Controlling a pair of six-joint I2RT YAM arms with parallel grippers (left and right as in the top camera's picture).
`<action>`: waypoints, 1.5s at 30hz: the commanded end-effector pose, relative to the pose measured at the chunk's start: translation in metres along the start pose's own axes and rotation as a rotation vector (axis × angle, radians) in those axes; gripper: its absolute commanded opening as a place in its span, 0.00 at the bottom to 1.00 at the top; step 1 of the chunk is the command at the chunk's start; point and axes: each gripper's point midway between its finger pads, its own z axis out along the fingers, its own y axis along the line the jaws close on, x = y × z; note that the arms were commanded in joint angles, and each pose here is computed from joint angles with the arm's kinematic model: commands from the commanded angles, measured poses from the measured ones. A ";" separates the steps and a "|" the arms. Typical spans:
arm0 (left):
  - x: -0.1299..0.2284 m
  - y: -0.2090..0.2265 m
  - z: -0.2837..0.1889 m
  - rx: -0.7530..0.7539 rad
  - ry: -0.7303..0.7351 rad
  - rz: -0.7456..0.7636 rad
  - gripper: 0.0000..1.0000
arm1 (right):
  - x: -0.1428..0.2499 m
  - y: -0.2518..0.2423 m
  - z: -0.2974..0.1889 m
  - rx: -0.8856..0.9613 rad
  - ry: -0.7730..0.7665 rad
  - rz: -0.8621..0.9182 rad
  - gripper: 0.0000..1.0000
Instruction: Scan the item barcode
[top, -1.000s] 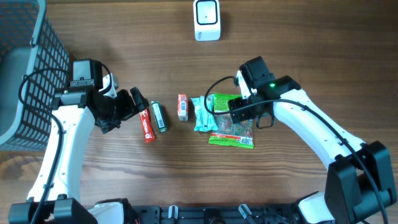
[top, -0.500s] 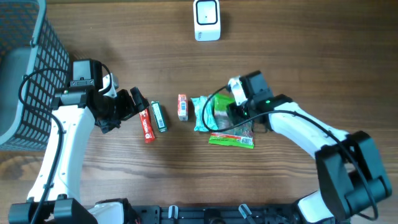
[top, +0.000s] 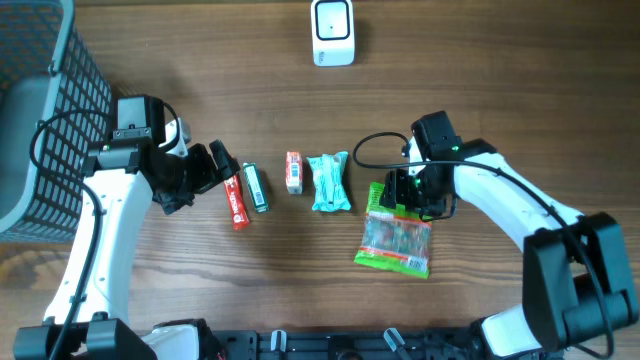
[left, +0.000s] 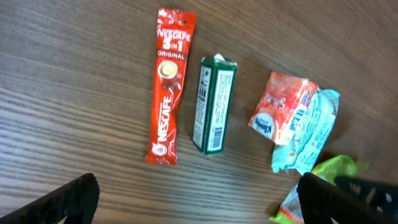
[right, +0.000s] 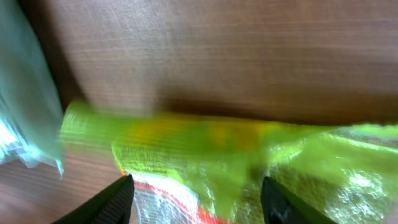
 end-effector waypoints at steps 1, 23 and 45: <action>0.003 -0.002 -0.001 0.010 0.001 0.005 1.00 | -0.017 0.009 -0.054 0.040 -0.151 -0.061 0.67; 0.003 -0.002 -0.001 0.010 0.001 0.005 1.00 | 0.102 0.018 0.040 0.076 0.057 -0.226 0.10; 0.003 -0.002 -0.001 0.010 0.001 0.005 1.00 | 0.022 -0.053 -0.042 0.250 -0.120 -0.141 0.80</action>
